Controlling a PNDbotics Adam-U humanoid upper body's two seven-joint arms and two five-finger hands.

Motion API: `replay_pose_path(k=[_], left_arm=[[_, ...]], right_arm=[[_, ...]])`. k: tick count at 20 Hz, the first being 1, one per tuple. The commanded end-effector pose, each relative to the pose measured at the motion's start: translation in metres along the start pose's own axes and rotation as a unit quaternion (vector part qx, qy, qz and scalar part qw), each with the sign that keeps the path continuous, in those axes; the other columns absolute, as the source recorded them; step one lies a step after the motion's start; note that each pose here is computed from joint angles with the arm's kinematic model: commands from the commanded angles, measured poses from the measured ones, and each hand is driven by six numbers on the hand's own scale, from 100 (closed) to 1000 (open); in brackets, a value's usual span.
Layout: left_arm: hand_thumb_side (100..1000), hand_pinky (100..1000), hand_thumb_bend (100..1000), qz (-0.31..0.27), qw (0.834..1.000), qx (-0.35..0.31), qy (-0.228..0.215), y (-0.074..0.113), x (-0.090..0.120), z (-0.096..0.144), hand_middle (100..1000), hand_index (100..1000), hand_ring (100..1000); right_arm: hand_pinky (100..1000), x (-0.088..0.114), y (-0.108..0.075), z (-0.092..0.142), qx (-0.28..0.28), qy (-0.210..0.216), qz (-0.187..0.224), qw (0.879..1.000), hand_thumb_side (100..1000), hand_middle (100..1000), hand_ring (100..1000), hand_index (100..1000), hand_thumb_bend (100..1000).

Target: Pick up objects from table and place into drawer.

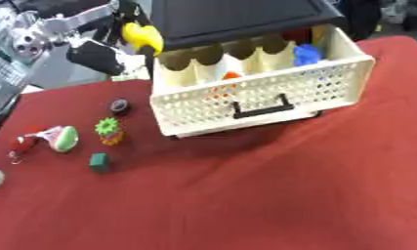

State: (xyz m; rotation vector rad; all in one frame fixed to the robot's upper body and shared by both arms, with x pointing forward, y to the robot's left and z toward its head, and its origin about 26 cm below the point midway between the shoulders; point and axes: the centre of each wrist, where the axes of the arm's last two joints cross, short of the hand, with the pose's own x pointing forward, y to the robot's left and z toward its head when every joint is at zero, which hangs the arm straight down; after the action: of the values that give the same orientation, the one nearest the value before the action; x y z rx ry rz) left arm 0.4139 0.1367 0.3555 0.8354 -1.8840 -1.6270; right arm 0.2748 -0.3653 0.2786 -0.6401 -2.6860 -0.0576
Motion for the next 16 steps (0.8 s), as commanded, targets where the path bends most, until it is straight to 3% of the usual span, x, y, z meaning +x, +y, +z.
replay_pose_path(k=[1, 12, 16], left_arm=[[404, 235, 100, -0.007, 1.0, 0.016, -0.004, 0.013, 0.0, -0.002, 360, 612, 345], [411, 239, 100, -0.003, 1.0, 0.01, 0.014, 0.0, -0.011, -0.013, 362, 613, 346], [442, 247, 100, 0.007, 1.0, 0.008, 0.016, -0.005, -0.014, -0.016, 368, 654, 351]], right_arm=[[568, 0.005, -0.002, -0.009, 0.01, -0.014, 0.005, 1.0, 1000, 390, 451, 625, 100], [568, 0.006, 0.0, -0.01, 0.011, -0.013, 0.0, 1.0, 1000, 390, 450, 624, 100], [568, 0.006, -0.001, -0.01, 0.008, -0.011, 0.0, 1.0, 1000, 389, 450, 624, 100]])
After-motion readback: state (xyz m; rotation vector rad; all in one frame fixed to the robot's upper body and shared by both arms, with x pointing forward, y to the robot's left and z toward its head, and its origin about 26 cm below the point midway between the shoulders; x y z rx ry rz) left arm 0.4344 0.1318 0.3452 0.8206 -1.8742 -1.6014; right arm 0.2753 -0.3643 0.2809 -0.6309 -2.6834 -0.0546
